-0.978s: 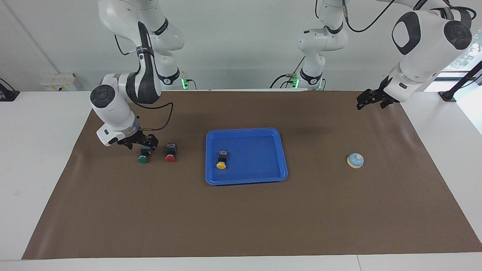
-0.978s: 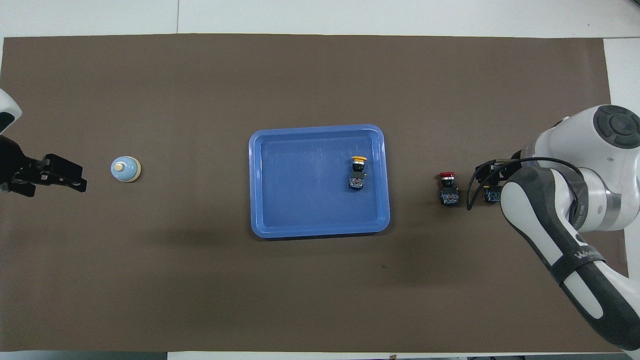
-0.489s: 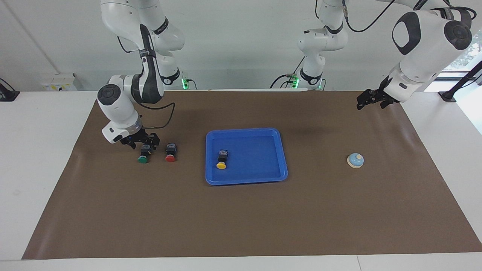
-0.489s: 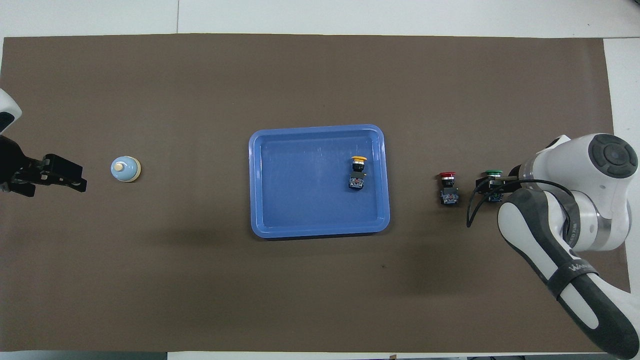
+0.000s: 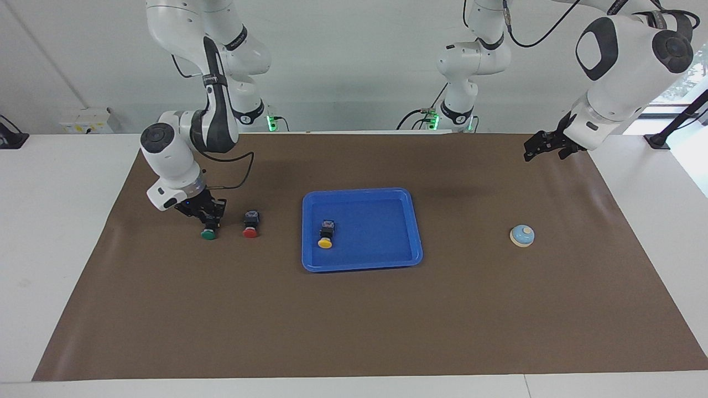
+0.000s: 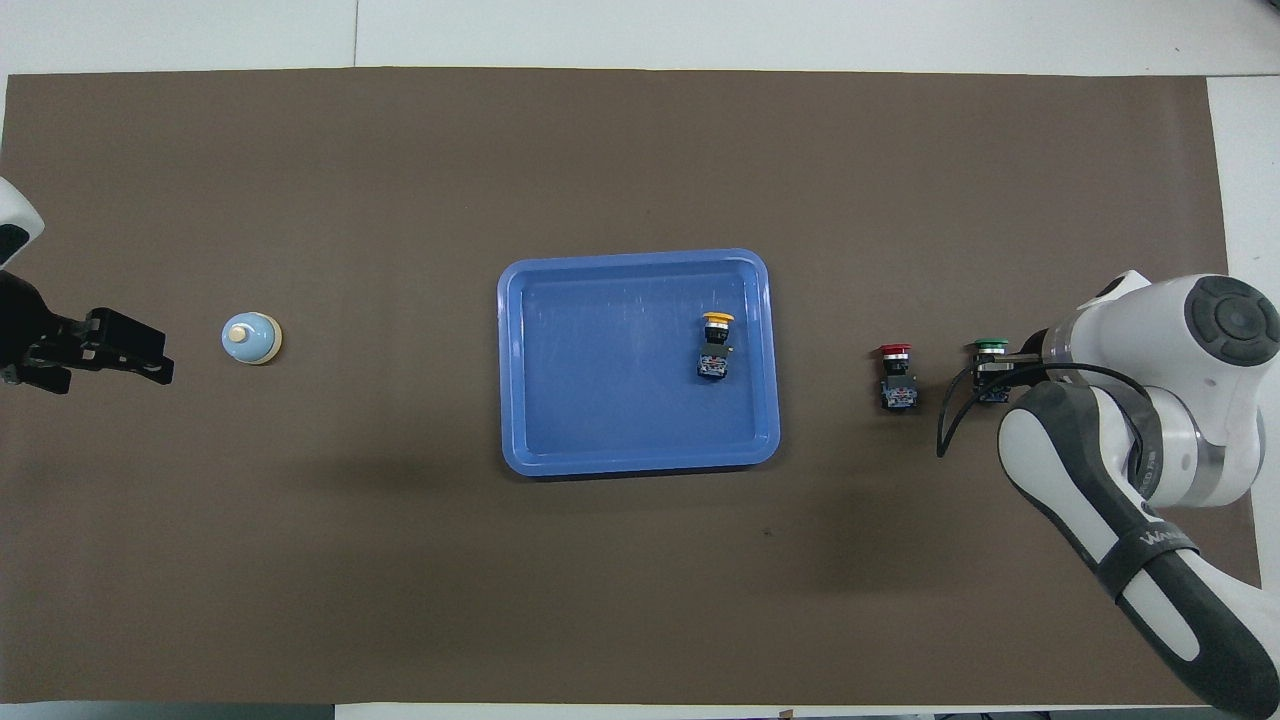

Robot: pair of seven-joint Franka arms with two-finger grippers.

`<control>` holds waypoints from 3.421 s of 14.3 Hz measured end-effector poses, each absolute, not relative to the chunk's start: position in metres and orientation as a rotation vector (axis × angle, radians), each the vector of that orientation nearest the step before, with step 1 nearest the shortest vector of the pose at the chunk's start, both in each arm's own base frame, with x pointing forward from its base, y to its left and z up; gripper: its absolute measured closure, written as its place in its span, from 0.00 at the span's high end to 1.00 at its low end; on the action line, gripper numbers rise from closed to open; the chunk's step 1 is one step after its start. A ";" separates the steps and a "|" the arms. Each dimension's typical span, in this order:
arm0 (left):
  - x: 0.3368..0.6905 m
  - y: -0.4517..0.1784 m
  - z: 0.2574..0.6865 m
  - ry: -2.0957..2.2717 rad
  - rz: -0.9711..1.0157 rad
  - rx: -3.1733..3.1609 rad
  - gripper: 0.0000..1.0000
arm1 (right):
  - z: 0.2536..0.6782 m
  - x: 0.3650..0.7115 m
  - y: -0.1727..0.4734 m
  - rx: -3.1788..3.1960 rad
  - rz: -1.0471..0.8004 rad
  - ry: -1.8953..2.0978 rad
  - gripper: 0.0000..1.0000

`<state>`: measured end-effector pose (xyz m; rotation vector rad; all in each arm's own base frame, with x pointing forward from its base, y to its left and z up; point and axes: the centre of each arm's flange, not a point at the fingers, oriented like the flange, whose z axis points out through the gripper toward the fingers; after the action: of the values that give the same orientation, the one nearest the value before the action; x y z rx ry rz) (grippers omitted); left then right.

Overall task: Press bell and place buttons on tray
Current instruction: 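Move the right gripper to the green-capped button and grasp it, then carry the green button with the right gripper over the tray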

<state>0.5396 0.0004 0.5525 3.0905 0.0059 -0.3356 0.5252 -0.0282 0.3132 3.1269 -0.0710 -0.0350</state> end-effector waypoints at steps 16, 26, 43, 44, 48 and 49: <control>0.540 0.000 0.553 0.006 -0.336 3.090 1.00 | 0.304 0.526 -0.028 3.128 -0.027 -0.070 0.51; 0.540 0.000 0.553 0.006 -0.335 3.090 1.00 | 0.423 0.579 0.055 3.120 -0.064 0.051 0.39; 0.540 0.000 0.553 0.006 -0.335 3.090 1.00 | 0.353 0.574 0.369 3.203 -0.051 0.065 0.39; 0.540 0.000 0.553 0.006 -0.335 3.090 1.00 | 0.349 0.572 0.370 3.202 -0.054 0.066 0.39; 0.540 0.000 0.553 0.006 -0.335 3.090 1.00 | 0.326 0.566 0.366 3.204 -0.046 0.061 0.39; 0.540 0.000 0.553 0.006 -0.335 3.090 1.00 | 0.322 0.564 0.365 3.202 -0.052 0.059 0.39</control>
<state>0.5395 0.0005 0.5526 3.0905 0.0060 -0.3354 0.5641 0.3650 0.3222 3.2015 0.0589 -0.0515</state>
